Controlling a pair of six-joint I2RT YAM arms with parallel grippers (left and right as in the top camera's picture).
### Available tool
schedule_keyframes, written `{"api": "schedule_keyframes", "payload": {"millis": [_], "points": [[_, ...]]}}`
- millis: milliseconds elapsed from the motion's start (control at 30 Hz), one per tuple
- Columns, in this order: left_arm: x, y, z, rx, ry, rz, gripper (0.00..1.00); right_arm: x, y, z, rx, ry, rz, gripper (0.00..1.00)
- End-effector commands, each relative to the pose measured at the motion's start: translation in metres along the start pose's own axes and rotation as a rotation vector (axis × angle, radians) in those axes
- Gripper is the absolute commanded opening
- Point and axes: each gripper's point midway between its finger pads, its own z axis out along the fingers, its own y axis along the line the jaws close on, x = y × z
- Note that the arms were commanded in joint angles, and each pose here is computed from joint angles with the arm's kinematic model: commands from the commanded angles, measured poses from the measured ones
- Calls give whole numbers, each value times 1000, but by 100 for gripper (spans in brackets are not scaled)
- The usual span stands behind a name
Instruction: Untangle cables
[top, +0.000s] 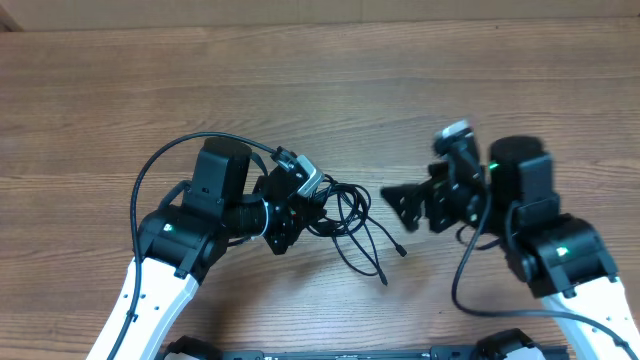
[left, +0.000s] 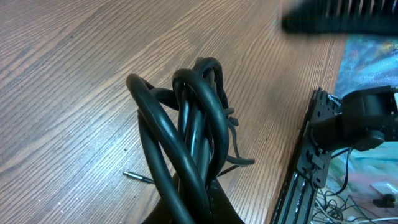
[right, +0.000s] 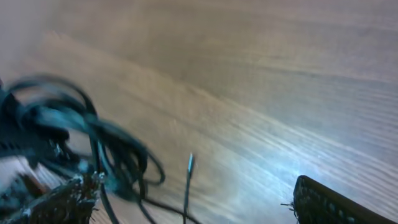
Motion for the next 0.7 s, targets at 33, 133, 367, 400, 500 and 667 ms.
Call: {"api": "schedule_keyframes", "payload": {"millis": [33, 133, 367, 400, 500, 667], "points": [[-14, -7, -5, 25, -34, 1, 4, 0, 4, 2, 160, 0, -132, 99], [-14, -7, -5, 26, -34, 1, 4, 1, 15, 5, 200, -11, -176, 100], [-13, -7, -5, 26, -32, -1, 4, -3, 8, 13, 417, -40, -233, 100], [-13, -7, -5, 26, -31, -2, 4, -6, 7, 15, 434, -51, -240, 100], [-13, -7, -5, 26, -30, -2, 4, -13, 16, 25, 409, -75, -243, 100], [-12, -8, -5, 28, -25, -7, 4, -15, 18, 40, 407, -70, -250, 100]]}}
